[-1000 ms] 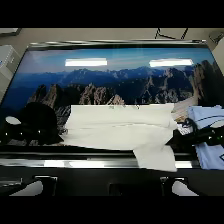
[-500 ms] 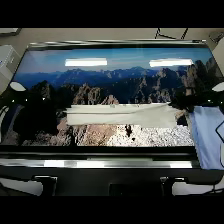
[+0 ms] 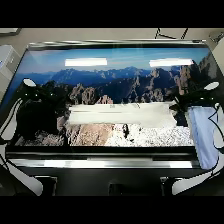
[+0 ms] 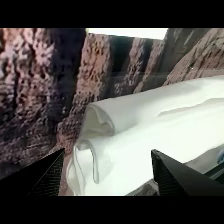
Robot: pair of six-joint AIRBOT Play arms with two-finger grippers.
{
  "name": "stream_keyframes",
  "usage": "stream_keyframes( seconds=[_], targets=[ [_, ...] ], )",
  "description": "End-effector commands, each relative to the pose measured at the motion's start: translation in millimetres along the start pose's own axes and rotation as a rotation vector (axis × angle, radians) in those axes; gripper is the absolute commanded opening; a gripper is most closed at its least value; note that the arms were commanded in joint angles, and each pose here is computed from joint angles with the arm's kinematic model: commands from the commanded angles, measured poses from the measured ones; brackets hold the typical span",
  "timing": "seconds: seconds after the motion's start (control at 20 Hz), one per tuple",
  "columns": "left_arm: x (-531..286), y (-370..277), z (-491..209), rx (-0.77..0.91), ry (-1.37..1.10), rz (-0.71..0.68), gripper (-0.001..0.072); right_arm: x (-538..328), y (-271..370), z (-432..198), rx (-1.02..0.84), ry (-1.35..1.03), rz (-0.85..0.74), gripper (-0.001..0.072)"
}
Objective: Fold the clothes and pants, and hang the long-sleeved shirts on hangers.
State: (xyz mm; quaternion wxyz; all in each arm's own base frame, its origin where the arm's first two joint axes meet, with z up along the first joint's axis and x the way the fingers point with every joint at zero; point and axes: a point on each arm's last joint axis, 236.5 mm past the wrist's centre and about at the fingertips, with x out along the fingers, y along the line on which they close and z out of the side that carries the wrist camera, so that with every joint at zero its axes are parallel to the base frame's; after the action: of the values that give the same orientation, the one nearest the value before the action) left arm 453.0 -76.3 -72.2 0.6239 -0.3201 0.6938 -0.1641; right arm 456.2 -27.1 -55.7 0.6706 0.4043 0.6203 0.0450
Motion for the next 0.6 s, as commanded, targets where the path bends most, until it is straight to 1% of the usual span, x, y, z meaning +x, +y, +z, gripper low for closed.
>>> stream_keyframes(
  seconds=[0.0, 0.1, 0.15, 0.35, 0.55],
  targets=[
    [-45, -6, 3, 0.016, -0.042, -0.036, 0.0609, -38, -36, -12, 0.021, 0.090, 0.006, 0.0697],
    [-80, -13, 5, 0.023, -0.118, -0.038, 0.0609, -51, -85, -24, 0.093, 0.137, -0.088, 0.0711],
    [-93, -18, 4, 0.037, -0.149, -0.037, 0.0608, -48, -94, -28, 0.101, 0.152, -0.095, 0.0713],
    [-121, -58, -11, 0.130, -0.216, -0.028, 0.0608, -12, -95, -29, 0.061, 0.174, -0.035, 0.0715],
    [-117, -101, -31, 0.232, -0.212, -0.023, 0.0609, 23, -68, -30, 0.000, 0.200, 0.031, 0.0712]
  ],
)
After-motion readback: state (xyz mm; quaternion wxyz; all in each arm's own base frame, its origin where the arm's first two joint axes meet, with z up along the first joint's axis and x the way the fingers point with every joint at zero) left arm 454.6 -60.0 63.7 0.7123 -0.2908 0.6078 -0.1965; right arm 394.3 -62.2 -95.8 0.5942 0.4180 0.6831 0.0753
